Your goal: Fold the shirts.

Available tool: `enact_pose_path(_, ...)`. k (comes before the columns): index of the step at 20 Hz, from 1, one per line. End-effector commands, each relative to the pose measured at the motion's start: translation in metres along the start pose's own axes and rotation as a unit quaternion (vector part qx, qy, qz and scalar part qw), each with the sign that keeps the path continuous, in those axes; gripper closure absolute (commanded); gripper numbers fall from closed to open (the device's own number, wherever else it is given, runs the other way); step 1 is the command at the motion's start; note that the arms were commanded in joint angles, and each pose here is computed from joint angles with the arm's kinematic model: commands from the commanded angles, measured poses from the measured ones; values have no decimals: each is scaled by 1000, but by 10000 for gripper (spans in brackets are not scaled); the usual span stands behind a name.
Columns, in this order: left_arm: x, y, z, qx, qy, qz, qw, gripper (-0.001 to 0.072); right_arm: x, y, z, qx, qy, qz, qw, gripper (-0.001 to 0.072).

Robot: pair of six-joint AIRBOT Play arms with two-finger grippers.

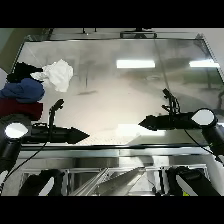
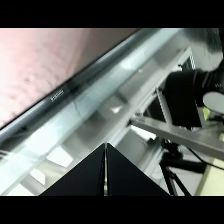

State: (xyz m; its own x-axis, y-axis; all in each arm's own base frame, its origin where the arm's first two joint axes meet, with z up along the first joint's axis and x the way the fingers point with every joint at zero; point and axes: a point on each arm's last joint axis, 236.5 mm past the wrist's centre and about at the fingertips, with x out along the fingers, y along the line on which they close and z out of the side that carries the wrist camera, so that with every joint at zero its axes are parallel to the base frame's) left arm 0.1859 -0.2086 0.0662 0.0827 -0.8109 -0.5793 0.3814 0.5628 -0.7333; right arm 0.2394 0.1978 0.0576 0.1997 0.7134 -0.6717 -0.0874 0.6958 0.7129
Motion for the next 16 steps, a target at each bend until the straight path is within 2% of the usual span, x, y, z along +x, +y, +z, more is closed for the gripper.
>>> enact_pose_path(1,-5,12,28,2,-55,27,998,690,1,5,12,9,-24,13,1000,694)
enact_pose_path(3,-19,12,47,11,-87,40,995,689,0,3,28,9,-57,10,998,693)
enact_pose_path(5,-48,40,76,66,-127,129,981,688,-1,1,41,10,-82,6,997,685)
enact_pose_path(6,-75,65,100,88,-167,203,961,522,-1,0,46,12,-92,5,996,642)
enact_pose_path(7,-107,87,128,100,-216,267,934,293,-1,-2,50,13,-100,3,995,424)
enact_pose_path(8,-145,108,158,100,-266,321,903,-13,-1,-4,55,14,-109,0,994,233)
enact_pose_path(9,-177,128,180,89,-304,357,879,0,0,-7,58,16,-114,-3,993,208)
enact_pose_path(11,-227,179,212,47,-345,400,848,0,1,-16,63,12,-119,-19,993,208)
enact_pose_path(13,-243,243,231,0,-331,415,847,0,4,-23,69,15,-126,-27,992,207)
enact_pose_path(16,-220,330,264,-27,-282,405,869,0,9,-32,77,23,-134,-36,990,207)
